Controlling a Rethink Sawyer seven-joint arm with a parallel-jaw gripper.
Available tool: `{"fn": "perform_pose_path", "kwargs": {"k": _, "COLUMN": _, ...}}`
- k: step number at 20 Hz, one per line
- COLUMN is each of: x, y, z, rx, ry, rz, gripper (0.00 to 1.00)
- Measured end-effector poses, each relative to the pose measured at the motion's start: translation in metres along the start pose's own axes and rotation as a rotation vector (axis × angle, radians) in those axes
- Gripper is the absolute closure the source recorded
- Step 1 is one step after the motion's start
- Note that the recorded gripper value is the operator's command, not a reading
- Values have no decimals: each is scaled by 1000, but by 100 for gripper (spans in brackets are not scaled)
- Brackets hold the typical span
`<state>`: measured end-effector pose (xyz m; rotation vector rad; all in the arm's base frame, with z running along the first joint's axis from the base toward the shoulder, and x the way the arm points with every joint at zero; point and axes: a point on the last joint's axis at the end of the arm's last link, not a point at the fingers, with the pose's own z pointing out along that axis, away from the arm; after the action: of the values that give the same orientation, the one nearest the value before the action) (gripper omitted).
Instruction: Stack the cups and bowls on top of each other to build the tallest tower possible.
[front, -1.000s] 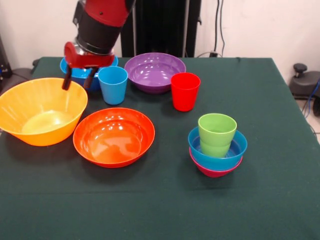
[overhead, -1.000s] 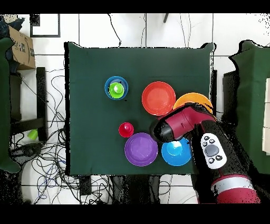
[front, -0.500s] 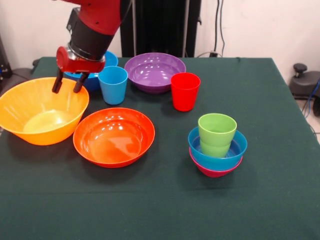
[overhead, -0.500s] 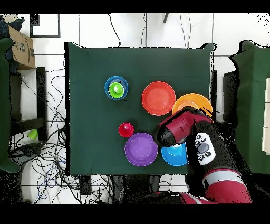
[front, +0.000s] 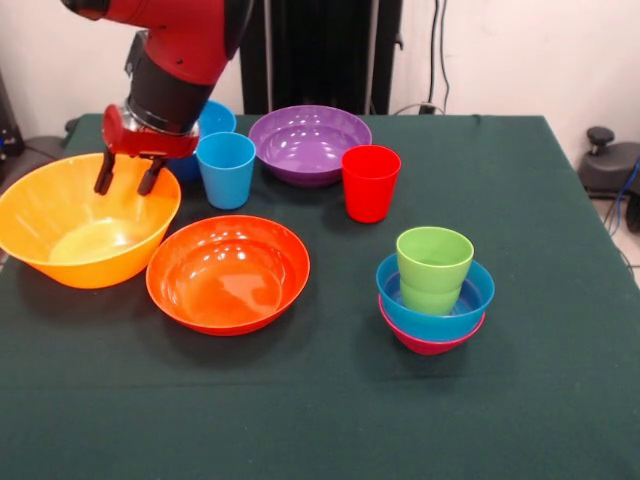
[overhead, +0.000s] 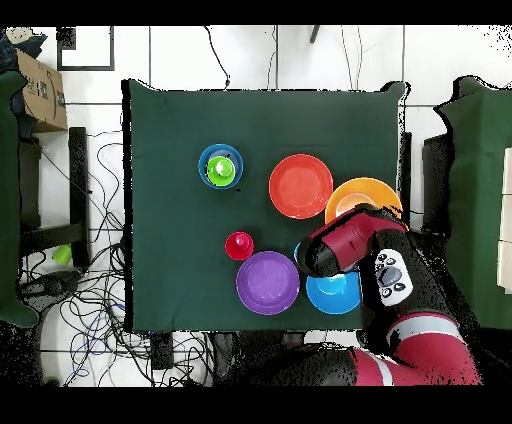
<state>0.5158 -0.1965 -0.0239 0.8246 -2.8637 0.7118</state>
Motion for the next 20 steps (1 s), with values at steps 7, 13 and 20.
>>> {"fn": "perform_pose_path", "kwargs": {"k": 7, "x": 9, "y": -12, "z": -2, "rx": -39, "ry": 14, "rz": 109, "gripper": 0}}
{"fn": "perform_pose_path", "kwargs": {"k": 13, "x": 6, "y": -27, "z": -28, "rx": -41, "ry": -1, "rz": 180, "gripper": 0}}
{"fn": "perform_pose_path", "kwargs": {"k": 20, "x": -3, "y": -21, "z": -32, "rx": -54, "ry": -9, "rz": 183, "gripper": 0}}
